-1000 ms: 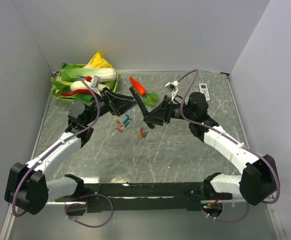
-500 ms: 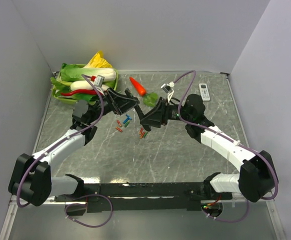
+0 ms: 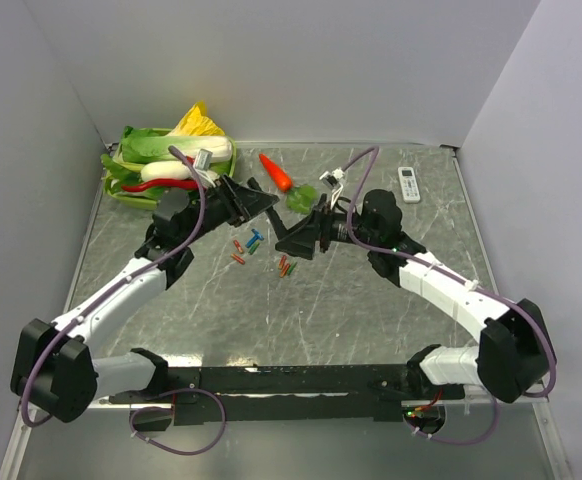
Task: Load the batteries into the remote control
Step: Adjust the remote control.
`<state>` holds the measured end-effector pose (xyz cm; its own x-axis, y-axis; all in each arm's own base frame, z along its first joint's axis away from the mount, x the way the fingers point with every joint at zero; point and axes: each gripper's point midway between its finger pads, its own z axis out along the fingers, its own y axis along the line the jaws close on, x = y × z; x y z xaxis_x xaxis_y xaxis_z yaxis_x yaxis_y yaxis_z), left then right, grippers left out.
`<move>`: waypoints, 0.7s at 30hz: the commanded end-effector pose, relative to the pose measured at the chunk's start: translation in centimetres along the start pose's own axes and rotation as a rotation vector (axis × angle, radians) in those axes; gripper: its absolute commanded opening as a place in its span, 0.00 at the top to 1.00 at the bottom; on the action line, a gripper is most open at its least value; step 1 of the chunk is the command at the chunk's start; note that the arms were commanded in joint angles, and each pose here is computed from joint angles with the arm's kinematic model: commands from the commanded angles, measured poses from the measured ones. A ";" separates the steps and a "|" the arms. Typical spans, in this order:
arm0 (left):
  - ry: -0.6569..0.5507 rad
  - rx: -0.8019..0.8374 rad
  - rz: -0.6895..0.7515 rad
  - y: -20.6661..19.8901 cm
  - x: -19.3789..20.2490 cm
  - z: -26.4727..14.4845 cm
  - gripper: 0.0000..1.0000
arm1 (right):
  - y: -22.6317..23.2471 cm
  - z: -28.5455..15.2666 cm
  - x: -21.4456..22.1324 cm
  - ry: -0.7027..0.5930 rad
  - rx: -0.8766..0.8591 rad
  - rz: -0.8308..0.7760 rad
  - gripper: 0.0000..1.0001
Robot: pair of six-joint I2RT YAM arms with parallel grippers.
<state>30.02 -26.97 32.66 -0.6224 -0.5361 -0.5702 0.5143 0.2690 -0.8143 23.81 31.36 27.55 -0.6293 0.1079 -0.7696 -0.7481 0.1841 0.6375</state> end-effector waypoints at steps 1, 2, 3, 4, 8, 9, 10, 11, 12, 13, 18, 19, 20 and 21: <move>-0.108 -0.325 -0.034 3.8 -1.9 -0.9 0.99 | -0.4 -0.9 -2.6 -0.091 0.192 -0.229 0.00; -0.126 -0.336 -0.047 3.7 -2.4 -1.0 0.99 | -0.3 -0.8 -2.3 -0.090 0.209 -0.255 0.00; -0.136 -0.347 -0.053 3.8 -2.5 -1.1 0.99 | -0.7 -0.9 -2.1 -0.094 0.242 -0.273 0.00; -0.158 -0.364 -0.058 3.9 -2.9 -1.3 0.99 | -1.1 -1.2 -2.3 -0.104 0.285 -0.308 0.00; -0.188 -0.399 -0.105 4.0 -3.3 -1.7 0.99 | -1.5 -0.8 -1.6 -0.100 0.335 -0.379 0.01; -0.191 -0.402 -0.113 4.0 -3.4 -1.7 0.99 | -1.4 -0.4 -1.2 -0.085 0.328 -0.385 0.01; -0.195 -0.403 -0.120 3.9 -3.5 -1.7 0.99 | -1.6 -0.2 -1.0 -0.075 0.334 -0.398 0.01; -0.198 -0.398 -0.130 3.8 -3.5 -1.7 0.99 | -1.8 -0.1 -1.0 -0.077 0.343 -0.407 0.02; -0.197 -0.391 -0.135 3.6 -3.5 -1.7 0.99 | -2.2 0.2 -0.6 -0.065 0.350 -0.409 0.03; -0.196 -0.386 -0.139 3.5 -3.5 -1.6 0.99 | -2.2 0.5 -0.3 -0.060 0.349 -0.424 0.04; -0.196 -0.368 -0.156 2.8 -3.5 -1.8 0.99 | -3.2 1.3 0.4 -0.041 0.363 -0.444 0.14; -0.199 -0.365 -0.153 2.7 -3.6 -1.8 0.99 | -3.0 1.5 0.5 -0.034 0.352 -0.445 0.18; -0.201 -0.367 -0.156 2.8 -3.6 -1.9 0.99 | -2.8 1.6 0.4 -0.033 0.341 -0.448 0.21; -0.206 -0.361 -0.157 2.6 -3.7 -1.9 0.99 | -2.7 1.8 0.7 -0.024 0.332 -0.446 0.25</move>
<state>32.84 -22.87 27.73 -0.5751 -0.6917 -0.4369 0.0834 0.4816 -0.8724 25.57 31.89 23.71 -0.3235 -0.0396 -0.9454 -0.8065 0.5341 0.2536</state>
